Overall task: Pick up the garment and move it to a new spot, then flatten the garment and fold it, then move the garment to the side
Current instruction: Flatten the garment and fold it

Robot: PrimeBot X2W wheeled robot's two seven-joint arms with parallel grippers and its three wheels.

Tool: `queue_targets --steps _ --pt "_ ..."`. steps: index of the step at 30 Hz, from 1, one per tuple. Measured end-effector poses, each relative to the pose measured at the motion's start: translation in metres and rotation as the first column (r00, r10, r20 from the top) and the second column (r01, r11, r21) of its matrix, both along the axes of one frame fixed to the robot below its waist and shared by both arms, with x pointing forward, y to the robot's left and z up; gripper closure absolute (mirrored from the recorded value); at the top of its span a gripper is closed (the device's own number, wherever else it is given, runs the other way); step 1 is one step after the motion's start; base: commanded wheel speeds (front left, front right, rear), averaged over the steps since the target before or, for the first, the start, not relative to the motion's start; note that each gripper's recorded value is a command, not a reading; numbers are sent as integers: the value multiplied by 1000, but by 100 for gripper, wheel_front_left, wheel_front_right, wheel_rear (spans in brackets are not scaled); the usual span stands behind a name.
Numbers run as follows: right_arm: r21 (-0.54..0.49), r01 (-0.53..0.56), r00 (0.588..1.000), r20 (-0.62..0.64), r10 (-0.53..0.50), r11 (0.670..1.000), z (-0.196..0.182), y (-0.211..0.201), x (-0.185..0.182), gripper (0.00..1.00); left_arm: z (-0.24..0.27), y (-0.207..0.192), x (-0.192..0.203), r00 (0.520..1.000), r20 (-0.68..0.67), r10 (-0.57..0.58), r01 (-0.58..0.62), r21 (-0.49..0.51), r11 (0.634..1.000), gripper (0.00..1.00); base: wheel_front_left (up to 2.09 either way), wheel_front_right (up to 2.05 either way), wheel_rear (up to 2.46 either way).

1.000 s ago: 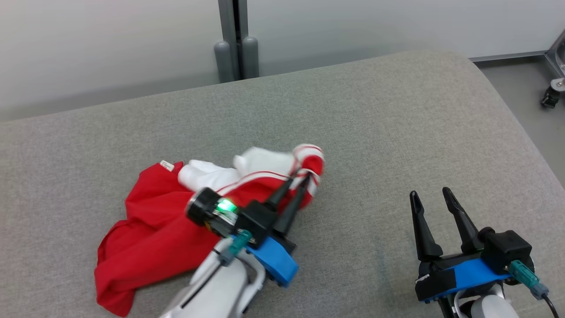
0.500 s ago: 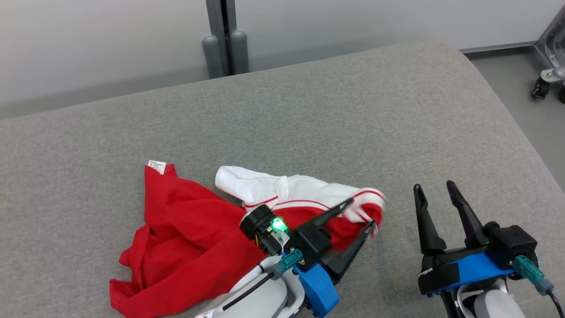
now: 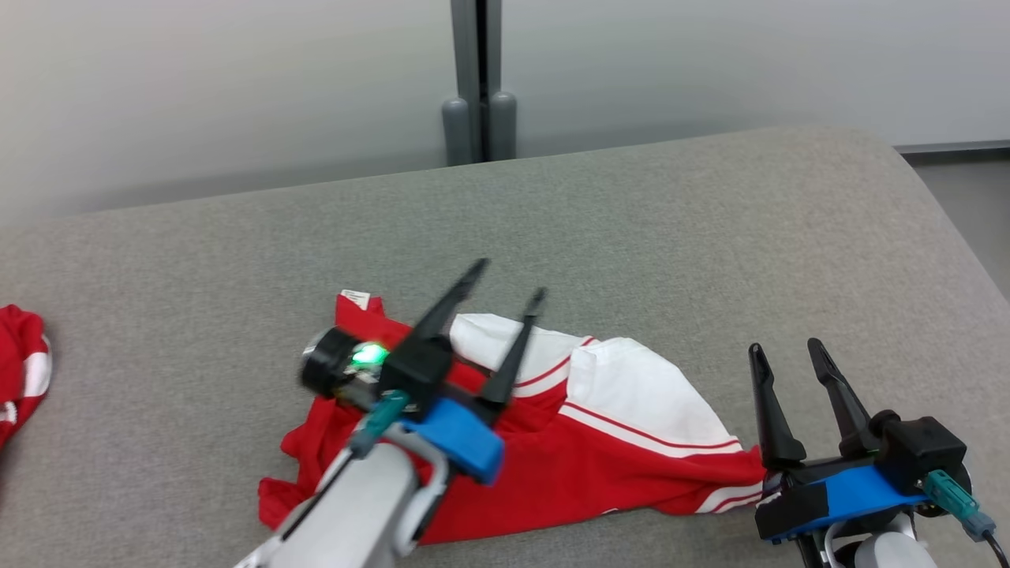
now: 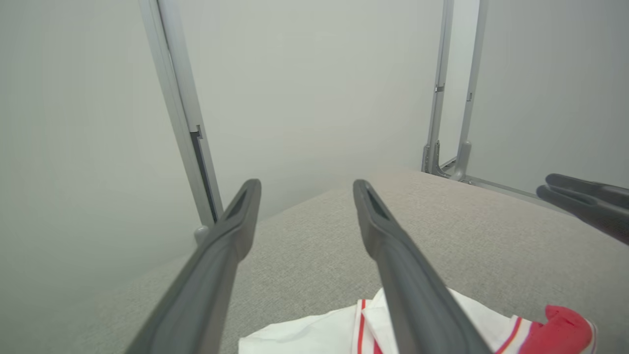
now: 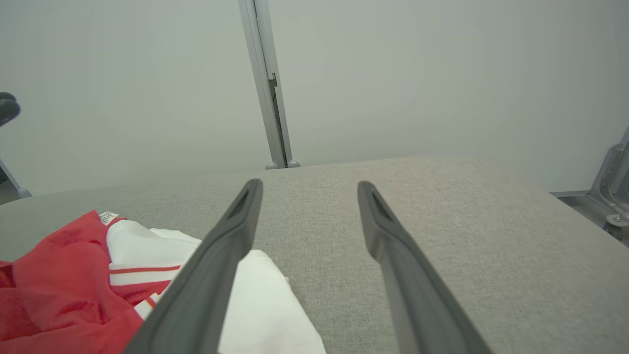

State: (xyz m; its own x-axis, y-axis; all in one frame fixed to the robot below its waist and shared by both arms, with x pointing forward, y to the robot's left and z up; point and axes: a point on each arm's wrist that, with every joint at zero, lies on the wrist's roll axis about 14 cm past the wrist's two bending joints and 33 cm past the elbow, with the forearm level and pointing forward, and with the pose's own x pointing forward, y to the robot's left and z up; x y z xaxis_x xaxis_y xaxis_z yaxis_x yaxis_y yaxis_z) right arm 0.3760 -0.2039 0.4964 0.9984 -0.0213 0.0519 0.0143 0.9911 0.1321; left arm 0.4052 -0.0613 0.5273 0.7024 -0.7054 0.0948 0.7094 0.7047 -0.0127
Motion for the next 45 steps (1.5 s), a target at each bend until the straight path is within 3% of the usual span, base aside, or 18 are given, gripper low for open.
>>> queue_targets --steps 6,13,19,24,35,45 --pt "2 -31 999 5 31 1000 1 11 2 0 -3 83 16 970 17 241 -241 20 970 0 0 0 0" --pt "2 -78 997 12 78 997 3 26 5 0 1 171 10 873 29 488 -488 -6 873 0 0 0 0" --pt "1 -112 994 16 112 994 4 38 3 0 -11 218 -13 799 22 601 -601 26 799 0 0 0 0" --pt "0 -124 992 21 124 992 6 42 1 0 -22 239 -32 760 9 650 -649 52 759 0 0 0 0" --pt "-5 -130 991 11 130 991 3 44 -4 0 -41 252 -52 731 -41 681 -677 77 732 0 0 0 0" --pt "-7 -124 992 -1 124 992 -1 42 -5 0 -43 244 -43 753 -55 656 -653 68 755 0 0 0 0"
